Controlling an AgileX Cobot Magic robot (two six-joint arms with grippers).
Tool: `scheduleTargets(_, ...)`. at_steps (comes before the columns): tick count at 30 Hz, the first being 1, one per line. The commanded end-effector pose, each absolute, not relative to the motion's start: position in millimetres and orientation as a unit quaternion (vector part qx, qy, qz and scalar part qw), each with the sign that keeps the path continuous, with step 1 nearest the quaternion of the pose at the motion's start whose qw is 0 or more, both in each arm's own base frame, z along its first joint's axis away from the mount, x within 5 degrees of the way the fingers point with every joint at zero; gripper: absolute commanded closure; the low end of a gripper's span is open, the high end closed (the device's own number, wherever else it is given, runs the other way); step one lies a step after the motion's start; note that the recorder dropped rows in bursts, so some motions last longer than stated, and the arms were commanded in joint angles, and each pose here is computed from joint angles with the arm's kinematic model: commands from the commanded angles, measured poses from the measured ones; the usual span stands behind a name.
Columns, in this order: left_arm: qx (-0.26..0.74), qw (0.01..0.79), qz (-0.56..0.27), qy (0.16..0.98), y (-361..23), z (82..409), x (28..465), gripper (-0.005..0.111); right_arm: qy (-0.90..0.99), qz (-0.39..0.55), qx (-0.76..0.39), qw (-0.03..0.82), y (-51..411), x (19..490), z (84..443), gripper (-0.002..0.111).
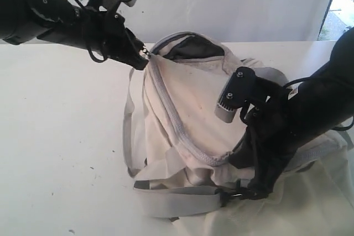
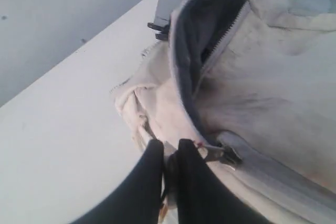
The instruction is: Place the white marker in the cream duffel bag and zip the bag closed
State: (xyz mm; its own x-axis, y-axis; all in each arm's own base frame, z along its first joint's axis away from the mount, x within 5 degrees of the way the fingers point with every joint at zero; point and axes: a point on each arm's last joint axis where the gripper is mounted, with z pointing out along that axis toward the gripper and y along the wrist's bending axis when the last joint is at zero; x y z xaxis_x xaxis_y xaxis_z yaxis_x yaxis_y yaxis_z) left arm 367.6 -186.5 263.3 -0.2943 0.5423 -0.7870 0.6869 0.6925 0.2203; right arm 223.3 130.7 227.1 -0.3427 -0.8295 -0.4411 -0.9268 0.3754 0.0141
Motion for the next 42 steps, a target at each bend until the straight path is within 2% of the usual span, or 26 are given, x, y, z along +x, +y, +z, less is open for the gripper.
scheduleTargets(1, 0.324, 0.472, -0.055, 0.818, -141.5, 274.0, 387.6, 0.106, 0.819, 0.091, -0.552, 0.129, 119.1, 218.3, 219.7, 0.108)
scheduleTargets(5, 0.254, 0.431, -0.082, 0.862, -103.0, 272.6, 390.7, 0.107, 0.835, 0.010, -0.531, 0.145, 108.1, 229.3, 219.0, 0.108)
scheduleTargets(12, 0.214, 0.386, -0.096, 0.892, -61.3, 291.2, 372.6, 0.107, 0.812, -0.077, -0.553, 0.167, 96.2, 241.5, 221.3, 0.108)
scheduleTargets(15, 0.202, 0.370, -0.074, 0.904, -52.3, 288.0, 354.3, 0.107, 0.827, -0.082, -0.524, 0.188, 84.8, 250.0, 223.2, 0.108)
scheduleTargets(24, 0.167, 0.329, -0.132, 0.920, -54.0, 277.1, 288.3, 0.107, 0.853, -0.043, -0.467, 0.231, 87.7, 254.9, 225.6, 0.108)
scheduleTargets(26, 0.182, 0.324, -0.150, 0.916, -57.2, 275.3, 281.9, 0.107, 0.865, -0.014, -0.442, 0.238, 91.8, 254.1, 225.9, 0.102)
scheduleTargets(28, 0.198, 0.320, -0.175, 0.910, -61.7, 274.0, 277.8, 0.107, 0.877, 0.019, -0.413, 0.245, 96.3, 253.3, 227.0, 0.092)
scheduleTargets(32, 0.261, 0.338, -0.224, 0.876, -73.0, 277.2, 273.6, 0.107, 0.889, 0.066, -0.373, 0.259, 103.1, 253.2, 234.8, 0.057)
scheduleTargets(34, 0.299, 0.352, -0.242, 0.853, -78.0, 280.5, 271.9, 0.107, 0.889, 0.084, -0.361, 0.269, 106.3, 250.9, 243.0, 0.044)
scheduleTargets(36, 0.319, 0.368, -0.250, 0.837, -80.7, 283.3, 271.8, 0.107, 0.887, 0.099, -0.352, 0.281, 107.8, 247.3, 252.1, 0.041)
scheduleTargets(42, 0.327, 0.402, -0.270, 0.811, -85.0, 289.9, 273.6, 0.107, 0.879, 0.157, -0.318, 0.320, 112.3, 234.9, 279.0, 0.043)
